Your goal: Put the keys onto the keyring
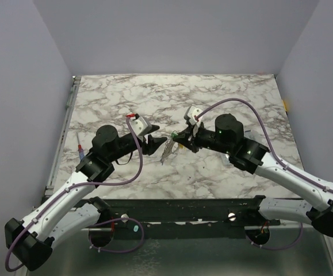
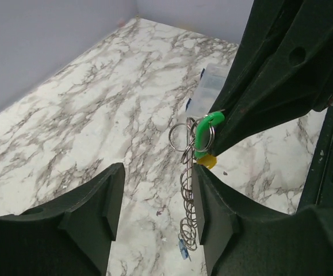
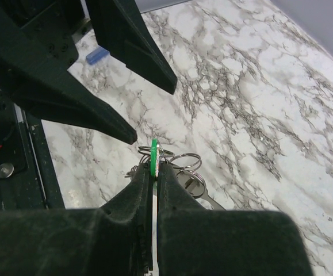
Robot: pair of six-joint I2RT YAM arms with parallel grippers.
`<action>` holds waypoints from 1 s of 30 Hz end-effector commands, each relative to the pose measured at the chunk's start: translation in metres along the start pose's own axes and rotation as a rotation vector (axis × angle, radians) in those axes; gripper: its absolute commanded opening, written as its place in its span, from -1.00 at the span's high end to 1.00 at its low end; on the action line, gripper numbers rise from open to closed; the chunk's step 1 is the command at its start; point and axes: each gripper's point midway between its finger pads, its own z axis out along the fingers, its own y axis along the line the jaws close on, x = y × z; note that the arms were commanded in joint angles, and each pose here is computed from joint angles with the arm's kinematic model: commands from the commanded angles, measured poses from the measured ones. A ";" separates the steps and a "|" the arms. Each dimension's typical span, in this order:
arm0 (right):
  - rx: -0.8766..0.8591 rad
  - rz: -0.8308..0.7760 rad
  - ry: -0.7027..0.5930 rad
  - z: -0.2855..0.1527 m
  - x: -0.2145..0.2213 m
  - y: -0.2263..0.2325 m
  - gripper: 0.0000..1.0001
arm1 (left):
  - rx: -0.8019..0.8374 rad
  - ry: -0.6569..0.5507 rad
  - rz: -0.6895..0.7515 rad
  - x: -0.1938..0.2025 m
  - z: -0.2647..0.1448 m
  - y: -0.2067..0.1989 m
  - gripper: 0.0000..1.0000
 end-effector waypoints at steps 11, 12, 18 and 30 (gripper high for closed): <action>0.129 0.036 0.119 0.080 0.005 -0.044 0.99 | -0.617 -0.059 0.059 -0.033 -0.059 0.100 -0.57; 0.133 0.043 0.120 0.088 0.001 -0.047 0.99 | -0.683 -0.059 0.051 -0.033 -0.067 0.110 -0.58; 0.172 0.055 0.096 0.131 -0.020 -0.065 0.99 | -0.883 -0.072 0.028 -0.034 -0.098 0.138 -0.60; 0.140 0.160 0.459 0.075 0.185 -0.027 0.99 | -0.841 -0.078 0.016 -0.033 -0.090 0.135 -0.57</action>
